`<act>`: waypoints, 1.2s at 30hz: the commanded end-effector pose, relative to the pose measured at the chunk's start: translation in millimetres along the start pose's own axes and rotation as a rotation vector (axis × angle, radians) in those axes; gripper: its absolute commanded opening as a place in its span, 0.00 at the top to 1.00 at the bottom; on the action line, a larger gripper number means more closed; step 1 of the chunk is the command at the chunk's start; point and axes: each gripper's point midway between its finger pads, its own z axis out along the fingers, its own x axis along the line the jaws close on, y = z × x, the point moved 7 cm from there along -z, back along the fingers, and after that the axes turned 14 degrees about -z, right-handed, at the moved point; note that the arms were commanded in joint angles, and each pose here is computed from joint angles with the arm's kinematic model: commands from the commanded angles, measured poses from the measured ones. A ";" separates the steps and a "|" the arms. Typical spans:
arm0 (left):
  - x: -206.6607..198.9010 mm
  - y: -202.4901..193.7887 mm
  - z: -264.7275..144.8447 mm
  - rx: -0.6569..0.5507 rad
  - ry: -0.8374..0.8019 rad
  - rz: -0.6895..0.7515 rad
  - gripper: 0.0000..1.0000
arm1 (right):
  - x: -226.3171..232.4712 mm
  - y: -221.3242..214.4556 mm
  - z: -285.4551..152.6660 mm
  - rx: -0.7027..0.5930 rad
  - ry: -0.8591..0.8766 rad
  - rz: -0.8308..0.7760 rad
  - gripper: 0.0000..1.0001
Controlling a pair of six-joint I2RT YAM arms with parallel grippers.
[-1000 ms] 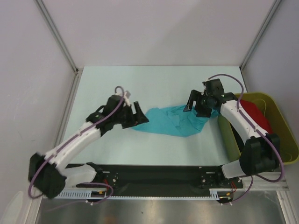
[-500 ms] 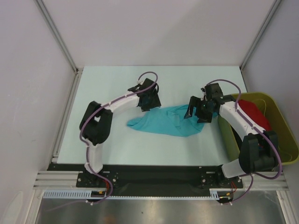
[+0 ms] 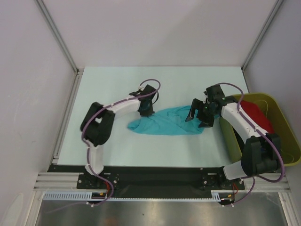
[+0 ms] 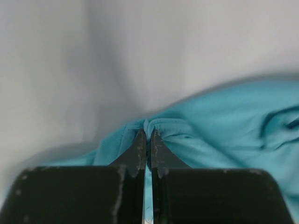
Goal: Fold and stack the t-shirts
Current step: Move the tshirt to the center of the board
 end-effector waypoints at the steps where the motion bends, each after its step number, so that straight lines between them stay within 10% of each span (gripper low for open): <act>1: 36.6 25.7 -81.5 -0.191 -0.021 0.111 1.00 | 10.5 4.5 -8.6 -0.031 -0.031 0.075 0.14; 13: 154.8 35.5 -201.3 -0.347 -0.105 -0.023 1.00 | 3.4 15.2 13.7 -0.042 -0.134 0.013 0.13; 22: 226.0 -56.2 -180.2 -0.127 0.052 -0.625 0.81 | -4.5 -8.9 44.7 -0.018 0.019 0.028 0.13; 26: 241.2 -41.9 -202.7 -0.326 0.090 -0.648 0.00 | -7.3 6.9 47.3 -0.060 0.021 0.024 0.12; 36: 171.9 -27.9 -136.9 -0.013 -0.300 -0.374 0.16 | -12.5 31.5 76.6 -0.017 0.019 0.032 0.07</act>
